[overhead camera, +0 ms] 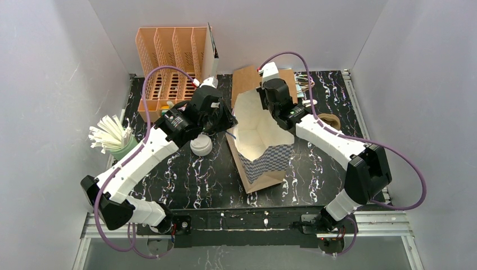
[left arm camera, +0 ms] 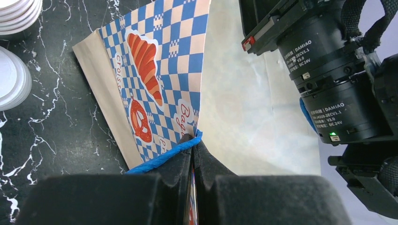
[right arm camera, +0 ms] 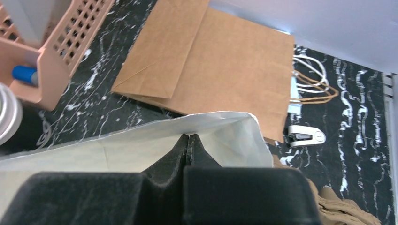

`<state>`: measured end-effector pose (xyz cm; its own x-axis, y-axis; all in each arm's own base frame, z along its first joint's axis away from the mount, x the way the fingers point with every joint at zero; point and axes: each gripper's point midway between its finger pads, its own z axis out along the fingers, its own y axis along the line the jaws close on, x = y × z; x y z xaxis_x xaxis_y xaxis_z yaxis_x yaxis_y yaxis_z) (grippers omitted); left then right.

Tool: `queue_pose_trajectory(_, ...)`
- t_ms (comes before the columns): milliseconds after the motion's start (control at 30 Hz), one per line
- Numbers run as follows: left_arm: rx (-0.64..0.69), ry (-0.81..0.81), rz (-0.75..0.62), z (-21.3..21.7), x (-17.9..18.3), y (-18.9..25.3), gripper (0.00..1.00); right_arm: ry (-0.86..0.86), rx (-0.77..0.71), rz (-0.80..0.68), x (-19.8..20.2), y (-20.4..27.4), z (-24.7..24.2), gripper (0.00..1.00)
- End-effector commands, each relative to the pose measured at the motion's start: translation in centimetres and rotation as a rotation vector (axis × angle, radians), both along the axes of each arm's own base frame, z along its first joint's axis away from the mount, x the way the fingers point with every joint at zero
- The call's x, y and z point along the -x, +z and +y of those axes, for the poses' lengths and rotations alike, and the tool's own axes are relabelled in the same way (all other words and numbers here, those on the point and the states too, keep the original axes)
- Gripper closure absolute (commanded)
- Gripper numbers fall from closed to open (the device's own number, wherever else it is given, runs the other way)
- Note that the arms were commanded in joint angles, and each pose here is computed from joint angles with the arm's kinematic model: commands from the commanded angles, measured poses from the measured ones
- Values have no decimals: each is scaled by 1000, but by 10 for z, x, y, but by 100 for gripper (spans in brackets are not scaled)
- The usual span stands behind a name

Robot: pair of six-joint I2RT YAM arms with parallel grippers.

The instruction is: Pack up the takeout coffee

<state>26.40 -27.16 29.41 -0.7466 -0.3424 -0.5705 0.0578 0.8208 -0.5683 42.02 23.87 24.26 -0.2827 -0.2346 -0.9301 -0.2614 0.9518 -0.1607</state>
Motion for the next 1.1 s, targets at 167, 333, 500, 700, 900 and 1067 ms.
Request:
queue_pose_trajectory(167,-15,2,-32,3,-5,10,100,-70,-39,39,20,15,-20,99)
queue_pose_trajectory(333,-75,68,-63,21,-11,14,100,-346,78,29,13,32,-73,99)
queue_pose_trajectory(500,-70,82,-72,22,-12,15,100,-530,39,41,8,42,-124,99)
queue_pose_trajectory(700,-64,51,-49,8,-18,1,100,-454,14,45,7,61,-119,99)
queue_pose_trajectory(900,-45,28,-64,-15,-36,1,100,-174,-81,174,25,62,-73,99)
queue_pose_trajectory(1067,-1,21,-62,-33,-47,2,100,-89,-102,289,47,52,-61,99)
